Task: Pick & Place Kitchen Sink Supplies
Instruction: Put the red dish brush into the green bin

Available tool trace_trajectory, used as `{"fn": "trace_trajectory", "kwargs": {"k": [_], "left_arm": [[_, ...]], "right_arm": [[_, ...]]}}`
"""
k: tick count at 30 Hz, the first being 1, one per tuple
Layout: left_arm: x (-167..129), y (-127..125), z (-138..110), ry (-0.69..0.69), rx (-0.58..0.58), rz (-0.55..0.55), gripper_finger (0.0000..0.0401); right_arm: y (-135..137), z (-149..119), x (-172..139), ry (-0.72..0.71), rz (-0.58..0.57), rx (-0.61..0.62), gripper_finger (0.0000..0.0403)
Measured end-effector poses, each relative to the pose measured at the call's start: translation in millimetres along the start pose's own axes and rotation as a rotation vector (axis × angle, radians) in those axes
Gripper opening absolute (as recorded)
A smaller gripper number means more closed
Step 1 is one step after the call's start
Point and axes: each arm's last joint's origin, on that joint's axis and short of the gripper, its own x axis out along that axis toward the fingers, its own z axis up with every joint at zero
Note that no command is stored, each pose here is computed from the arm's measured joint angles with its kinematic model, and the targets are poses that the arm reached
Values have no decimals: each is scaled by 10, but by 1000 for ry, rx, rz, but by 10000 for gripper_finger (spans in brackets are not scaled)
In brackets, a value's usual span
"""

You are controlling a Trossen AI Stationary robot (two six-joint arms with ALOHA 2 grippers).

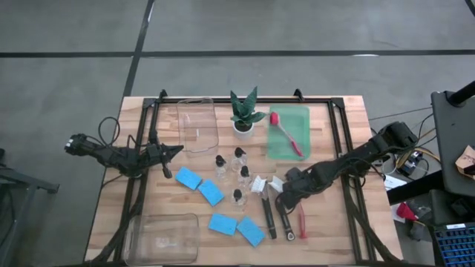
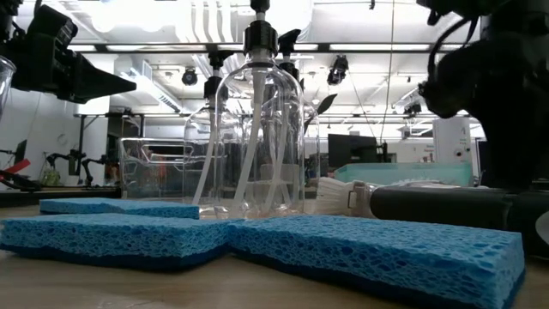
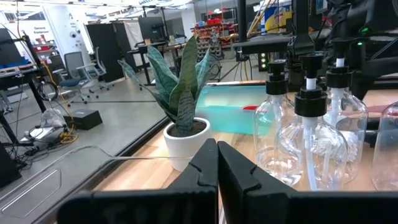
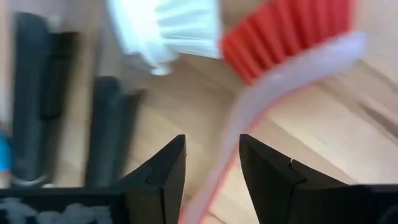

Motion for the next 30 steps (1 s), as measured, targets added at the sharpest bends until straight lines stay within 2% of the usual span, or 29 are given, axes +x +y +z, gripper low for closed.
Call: {"fn": "trace_trajectory", "kwargs": {"k": [6,17,23,30], "left_arm": [[0,0,0,0,0,0,0],[0,0,0,0,0,0,0],[0,0,0,0,0,0,0],[0,0,0,0,0,0,0]], "right_arm": [[-39,-1,16,-10,-36,27,154],[-25,1,246,31,-117,21,163],[-22,0,230,32,-107,5,130],[-26,-2,195,41,-96,-30,62]]}}
